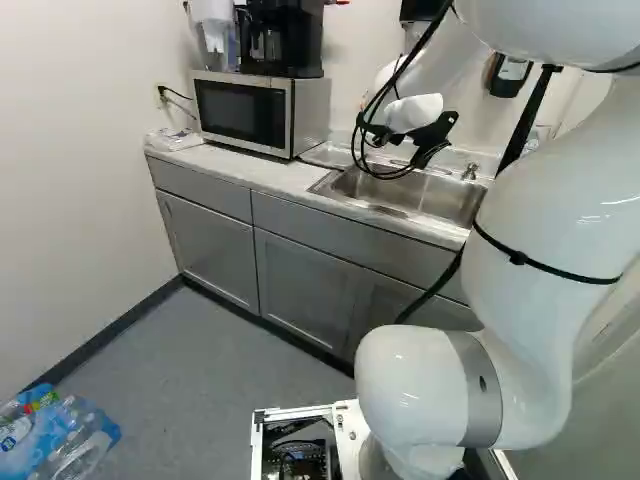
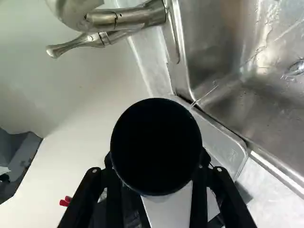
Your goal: Rinse the cup and place it in the tray
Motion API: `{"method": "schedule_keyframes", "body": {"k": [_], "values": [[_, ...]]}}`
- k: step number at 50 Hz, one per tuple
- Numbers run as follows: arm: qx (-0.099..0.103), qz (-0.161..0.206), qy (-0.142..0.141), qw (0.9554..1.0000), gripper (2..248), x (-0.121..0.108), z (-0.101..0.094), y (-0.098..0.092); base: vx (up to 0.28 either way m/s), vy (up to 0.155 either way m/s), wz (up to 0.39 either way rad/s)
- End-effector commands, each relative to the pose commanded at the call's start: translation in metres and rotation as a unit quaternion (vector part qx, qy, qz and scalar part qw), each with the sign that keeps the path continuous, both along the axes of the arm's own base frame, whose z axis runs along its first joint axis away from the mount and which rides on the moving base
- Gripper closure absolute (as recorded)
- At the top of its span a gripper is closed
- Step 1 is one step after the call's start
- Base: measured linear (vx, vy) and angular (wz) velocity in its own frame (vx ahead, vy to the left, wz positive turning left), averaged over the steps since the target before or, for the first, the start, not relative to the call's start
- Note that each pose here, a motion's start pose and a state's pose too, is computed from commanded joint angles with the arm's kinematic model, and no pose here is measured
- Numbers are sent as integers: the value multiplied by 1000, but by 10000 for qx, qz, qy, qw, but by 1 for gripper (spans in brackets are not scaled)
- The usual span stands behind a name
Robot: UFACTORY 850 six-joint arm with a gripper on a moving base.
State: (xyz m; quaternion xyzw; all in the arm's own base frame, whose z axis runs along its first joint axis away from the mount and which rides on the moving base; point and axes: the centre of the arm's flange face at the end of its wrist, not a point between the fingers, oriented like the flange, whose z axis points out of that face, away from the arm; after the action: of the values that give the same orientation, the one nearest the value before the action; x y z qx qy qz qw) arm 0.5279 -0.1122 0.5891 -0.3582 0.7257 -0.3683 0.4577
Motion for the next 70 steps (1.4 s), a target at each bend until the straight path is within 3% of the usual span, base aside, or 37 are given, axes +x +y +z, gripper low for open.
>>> {"method": "schedule_keyframes", "body": {"k": [14, 25, 36, 53, 70], "values": [[-80, 27, 18, 10000, 125, 0, 0, 0, 0, 0, 0], [-544, 182, 121, 9983, 125, 0, 0, 0, 0, 0, 0], [-1073, 358, 239, 9933, 125, 0, 0, 0, 0, 0, 0], [-1892, 632, 421, 9790, 125, 0, 0, 0, 0, 0, 0], [-2696, 900, 600, 9569, 125, 0, 0, 0, 0, 0, 0]]}}
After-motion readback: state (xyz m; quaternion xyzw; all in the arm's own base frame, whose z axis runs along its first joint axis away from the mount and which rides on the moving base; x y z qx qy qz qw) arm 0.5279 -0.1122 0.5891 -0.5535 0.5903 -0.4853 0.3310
